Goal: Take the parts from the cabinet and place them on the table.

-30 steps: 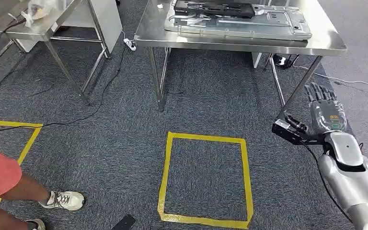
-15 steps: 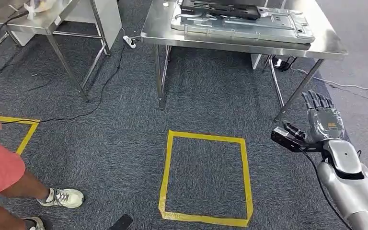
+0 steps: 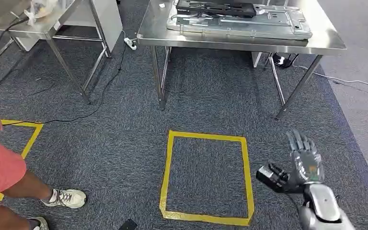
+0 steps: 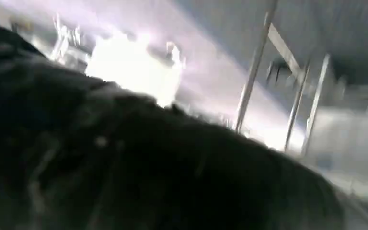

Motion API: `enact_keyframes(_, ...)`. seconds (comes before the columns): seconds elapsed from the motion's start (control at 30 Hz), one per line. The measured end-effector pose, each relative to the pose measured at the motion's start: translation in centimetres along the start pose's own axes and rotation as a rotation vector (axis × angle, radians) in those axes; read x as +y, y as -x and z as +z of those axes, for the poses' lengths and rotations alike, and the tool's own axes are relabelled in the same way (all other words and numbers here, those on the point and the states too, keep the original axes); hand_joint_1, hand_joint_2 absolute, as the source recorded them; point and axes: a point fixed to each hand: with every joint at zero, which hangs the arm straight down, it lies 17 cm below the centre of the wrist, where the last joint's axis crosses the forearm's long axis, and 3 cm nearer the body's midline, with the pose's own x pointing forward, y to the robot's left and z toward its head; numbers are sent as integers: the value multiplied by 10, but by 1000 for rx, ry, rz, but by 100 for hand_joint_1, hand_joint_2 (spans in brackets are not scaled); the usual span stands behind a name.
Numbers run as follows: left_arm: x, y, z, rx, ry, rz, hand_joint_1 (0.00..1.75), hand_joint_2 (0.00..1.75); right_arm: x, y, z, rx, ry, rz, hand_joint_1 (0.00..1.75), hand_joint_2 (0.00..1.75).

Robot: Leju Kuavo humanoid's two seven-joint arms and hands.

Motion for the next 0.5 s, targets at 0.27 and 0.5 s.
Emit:
enact_keyframes(0.27,1,3,1,7,-11,3,0,0,112,-51,73,87,-190,-84,0,0)
enact_keyframes(0.5,1,4,1,8,-11,3,0,0,160,-59,116,160,-343,-121,0,0)
